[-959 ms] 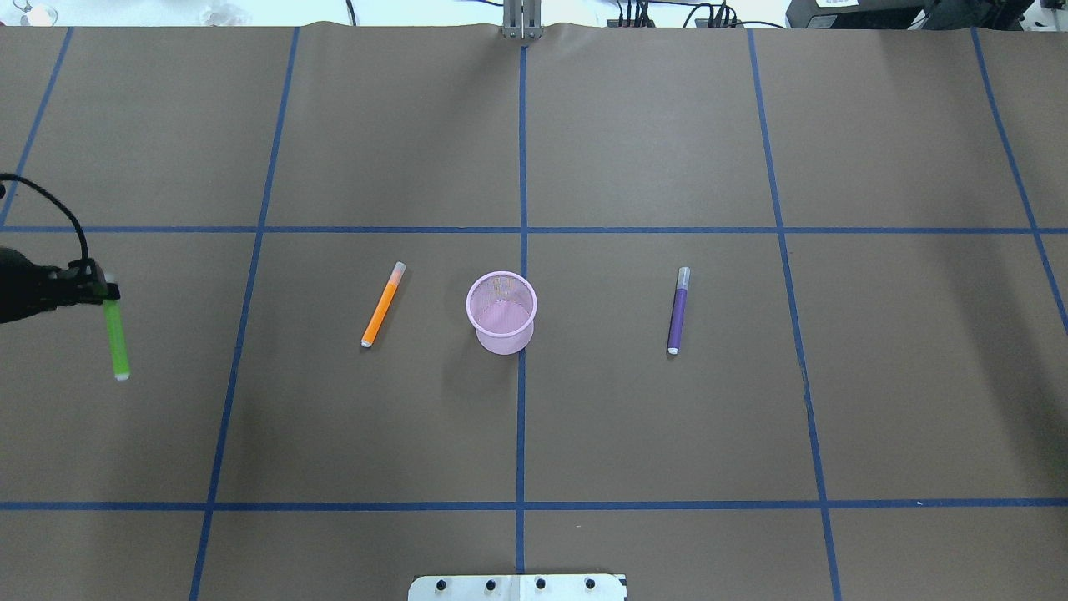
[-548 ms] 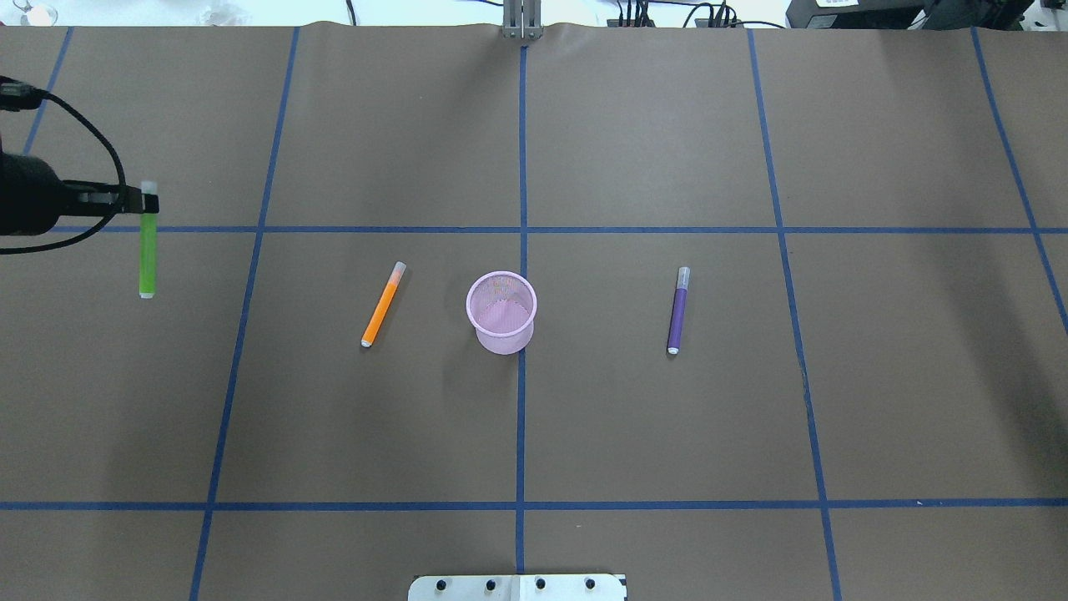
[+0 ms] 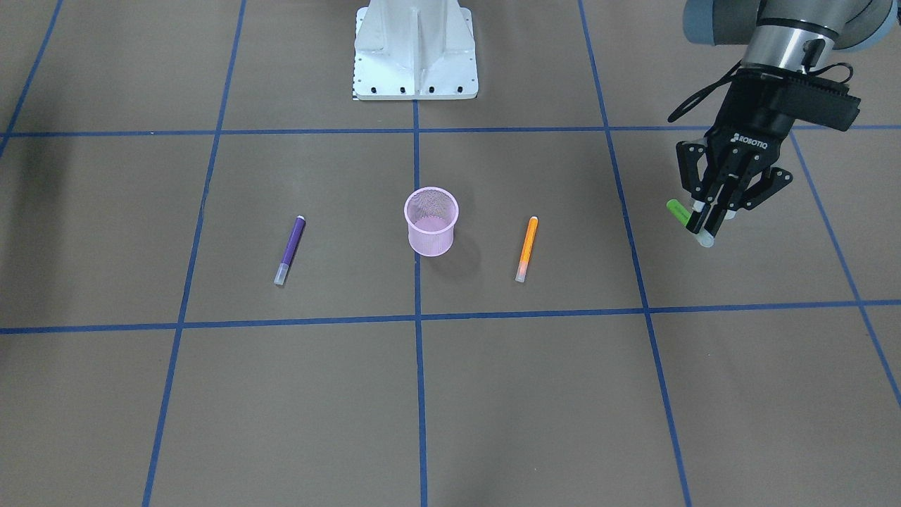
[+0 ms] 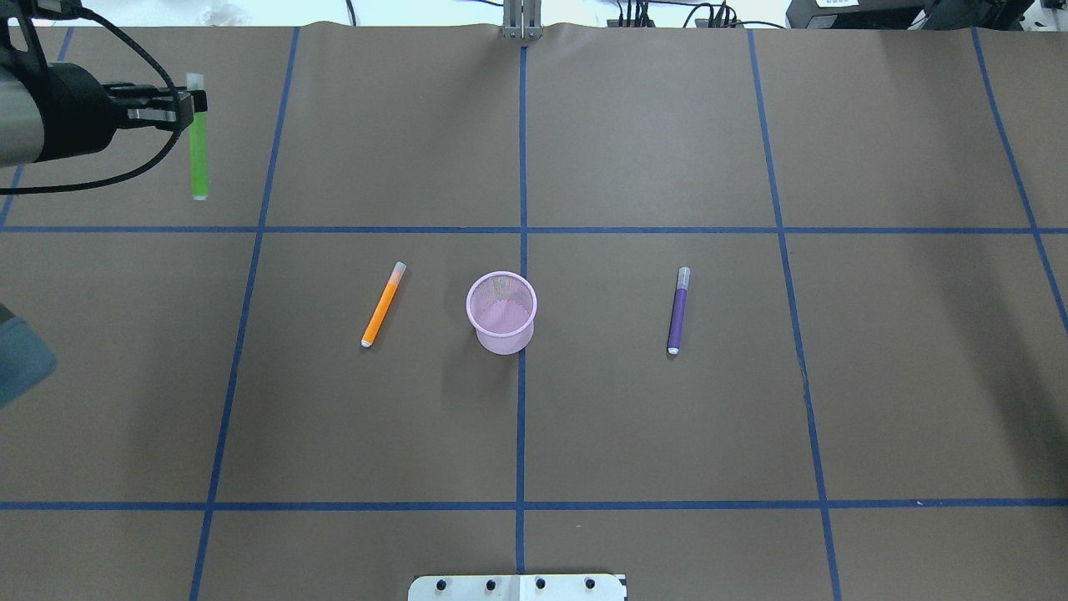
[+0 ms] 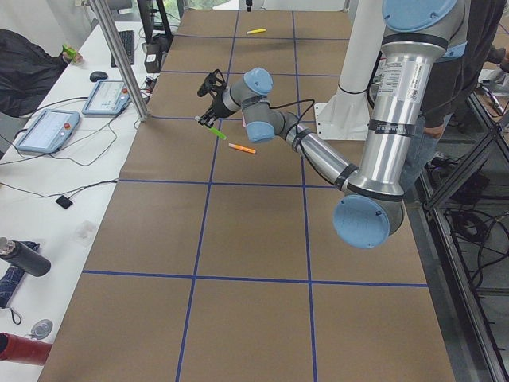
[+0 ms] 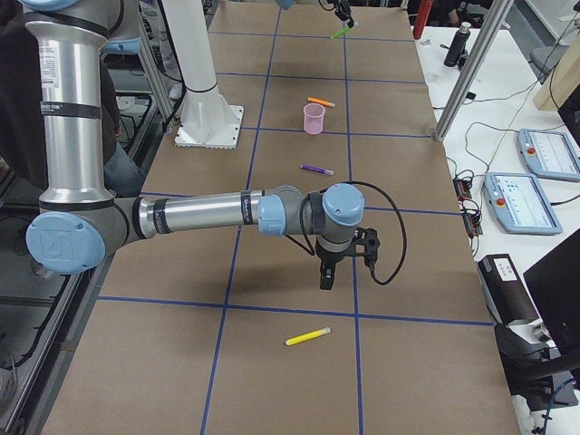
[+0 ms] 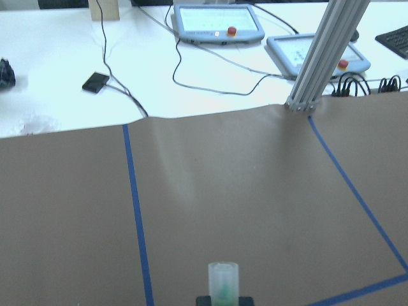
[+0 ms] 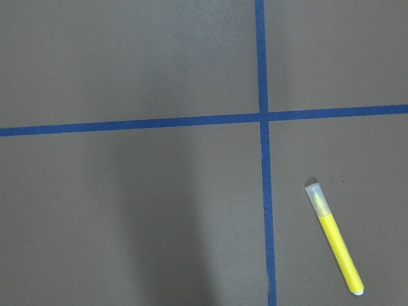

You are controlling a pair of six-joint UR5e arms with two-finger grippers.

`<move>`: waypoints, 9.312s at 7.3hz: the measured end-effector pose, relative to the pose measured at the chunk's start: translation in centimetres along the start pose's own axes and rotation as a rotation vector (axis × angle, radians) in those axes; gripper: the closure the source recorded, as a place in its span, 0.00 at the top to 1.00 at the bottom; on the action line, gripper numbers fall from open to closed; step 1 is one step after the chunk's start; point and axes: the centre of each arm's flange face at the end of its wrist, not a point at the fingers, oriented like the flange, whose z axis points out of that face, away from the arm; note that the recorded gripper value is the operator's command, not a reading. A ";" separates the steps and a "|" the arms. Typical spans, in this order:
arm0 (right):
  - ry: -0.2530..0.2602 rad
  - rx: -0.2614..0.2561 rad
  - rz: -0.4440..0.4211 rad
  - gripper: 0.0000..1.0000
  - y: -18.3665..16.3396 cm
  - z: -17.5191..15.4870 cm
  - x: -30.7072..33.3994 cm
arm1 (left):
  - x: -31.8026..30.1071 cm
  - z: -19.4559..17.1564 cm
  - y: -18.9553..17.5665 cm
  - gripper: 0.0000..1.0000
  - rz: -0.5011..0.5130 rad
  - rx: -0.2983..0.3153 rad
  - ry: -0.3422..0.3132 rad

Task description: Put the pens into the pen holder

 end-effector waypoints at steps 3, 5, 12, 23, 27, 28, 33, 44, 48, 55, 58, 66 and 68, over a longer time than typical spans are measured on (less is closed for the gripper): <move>-0.008 -0.010 -0.015 0.99 -0.1 0.5 -0.8 | 5.1 2.8 -0.2 0.00 -0.053 0.051 0.045; -0.005 -0.018 -0.022 0.99 -0.1 0.9 -1.1 | 10.0 4.3 -0.1 0.00 -0.102 0.097 0.073; 0.093 0.012 -0.195 0.99 -3.4 9.1 3.4 | 18.2 9.5 1.9 0.00 -0.182 0.152 0.063; 0.122 -0.014 -0.341 0.78 -1.6 16.1 10.8 | 22.4 10.6 4.7 0.00 -0.180 0.158 0.065; 0.135 -0.032 -0.369 0.68 -2.0 17.3 9.5 | 22.3 11.0 5.0 0.00 -0.177 0.152 0.059; 0.134 -0.036 -0.371 0.66 -2.0 17.4 9.6 | 22.3 11.1 5.0 0.00 -0.177 0.151 0.058; 0.129 -0.058 -0.403 0.28 -1.7 18.2 10.4 | 22.4 11.4 5.1 0.00 -0.176 0.150 0.056; -0.014 0.058 -0.378 0.00 -4.4 11.8 8.7 | 25.6 11.4 7.6 0.00 -0.168 0.130 0.081; -0.040 0.080 -0.380 0.00 -6.4 9.8 7.3 | 28.7 9.9 12.4 0.00 -0.156 0.115 0.107; -0.051 0.099 -0.380 0.00 -8.0 7.5 5.6 | 30.8 9.7 16.5 0.00 -0.133 0.091 0.109; -0.051 0.101 -0.382 0.00 -8.0 7.4 5.5 | 30.8 10.0 16.3 0.00 -0.124 0.093 0.104; -0.065 0.113 -0.386 0.00 -8.0 6.7 5.3 | 28.7 12.2 16.0 0.14 -0.111 0.099 0.052; -0.065 0.121 -0.388 0.00 -8.1 6.3 5.2 | 28.3 12.3 16.2 1.00 -0.109 0.099 0.045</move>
